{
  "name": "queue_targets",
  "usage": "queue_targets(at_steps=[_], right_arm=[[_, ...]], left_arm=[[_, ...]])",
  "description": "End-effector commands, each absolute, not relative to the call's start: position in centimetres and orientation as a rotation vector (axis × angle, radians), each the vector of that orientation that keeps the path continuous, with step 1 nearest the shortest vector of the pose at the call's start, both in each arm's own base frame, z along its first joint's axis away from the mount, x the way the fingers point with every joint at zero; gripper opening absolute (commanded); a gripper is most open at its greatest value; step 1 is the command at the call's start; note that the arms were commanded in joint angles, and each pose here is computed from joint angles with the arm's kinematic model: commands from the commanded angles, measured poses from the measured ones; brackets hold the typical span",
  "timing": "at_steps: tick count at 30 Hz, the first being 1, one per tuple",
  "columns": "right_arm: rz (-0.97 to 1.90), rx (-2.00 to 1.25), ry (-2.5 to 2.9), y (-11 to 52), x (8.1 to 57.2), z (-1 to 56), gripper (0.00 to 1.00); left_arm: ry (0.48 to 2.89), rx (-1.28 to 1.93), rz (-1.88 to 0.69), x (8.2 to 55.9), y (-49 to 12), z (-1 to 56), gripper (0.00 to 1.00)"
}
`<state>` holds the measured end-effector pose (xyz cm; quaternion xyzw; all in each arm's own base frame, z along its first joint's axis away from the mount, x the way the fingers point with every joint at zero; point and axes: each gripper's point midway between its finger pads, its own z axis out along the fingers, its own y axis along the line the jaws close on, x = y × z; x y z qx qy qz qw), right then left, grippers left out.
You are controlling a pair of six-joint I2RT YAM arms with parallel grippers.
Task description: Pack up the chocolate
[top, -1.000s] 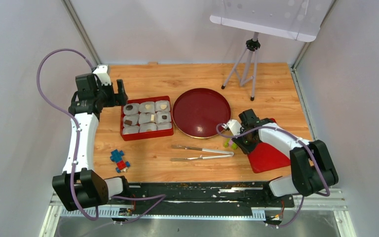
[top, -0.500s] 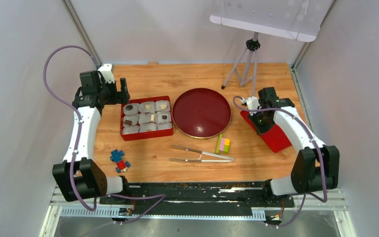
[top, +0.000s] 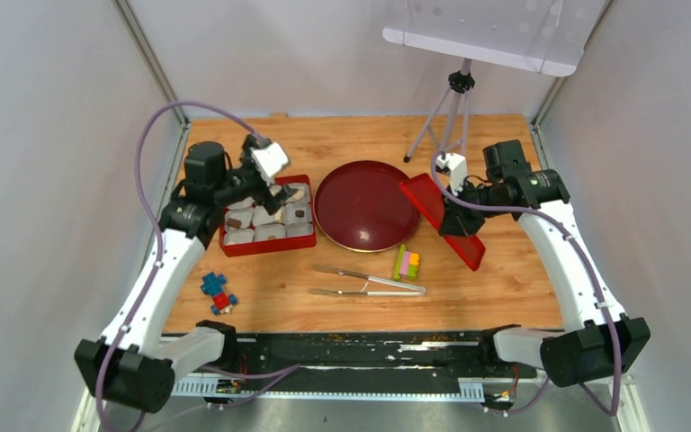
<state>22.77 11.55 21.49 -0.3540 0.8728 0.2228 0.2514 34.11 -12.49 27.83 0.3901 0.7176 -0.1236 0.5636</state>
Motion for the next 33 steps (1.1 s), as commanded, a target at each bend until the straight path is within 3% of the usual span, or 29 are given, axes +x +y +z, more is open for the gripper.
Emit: queue_targets(at_steps=[1, 7, 11, 19, 29, 33], right_arm=[[0.882, -1.147, 2.106, 17.6, 21.7, 26.6, 0.0], [1.029, -1.361, 1.943, 23.0, 22.5, 28.7, 0.0], [1.075, -1.496, 1.894, 25.2, 23.2, 28.6, 0.0], [1.035, -1.659, 1.78, 27.2, 23.8, 29.1, 0.0], [0.948, -1.742, 1.693, 27.6, 23.3, 29.3, 0.0], [0.931, -1.751, 1.685, 27.6, 23.2, 29.4, 0.0]], left_arm=[[1.084, 1.401, -0.179, 29.5, -18.6, 33.3, 1.0], [0.609, 1.779, -0.079, 25.7, -23.6, 33.8, 1.0], [0.494, 1.902, -0.066, 24.5, -24.5, 33.4, 0.99], [0.61, 2.099, -0.241, 22.6, -24.6, 32.4, 0.84], [0.916, 1.94, -0.241, 25.5, -25.4, 32.7, 0.58], [0.913, 1.986, -0.224, 25.2, -24.8, 31.9, 0.56]])
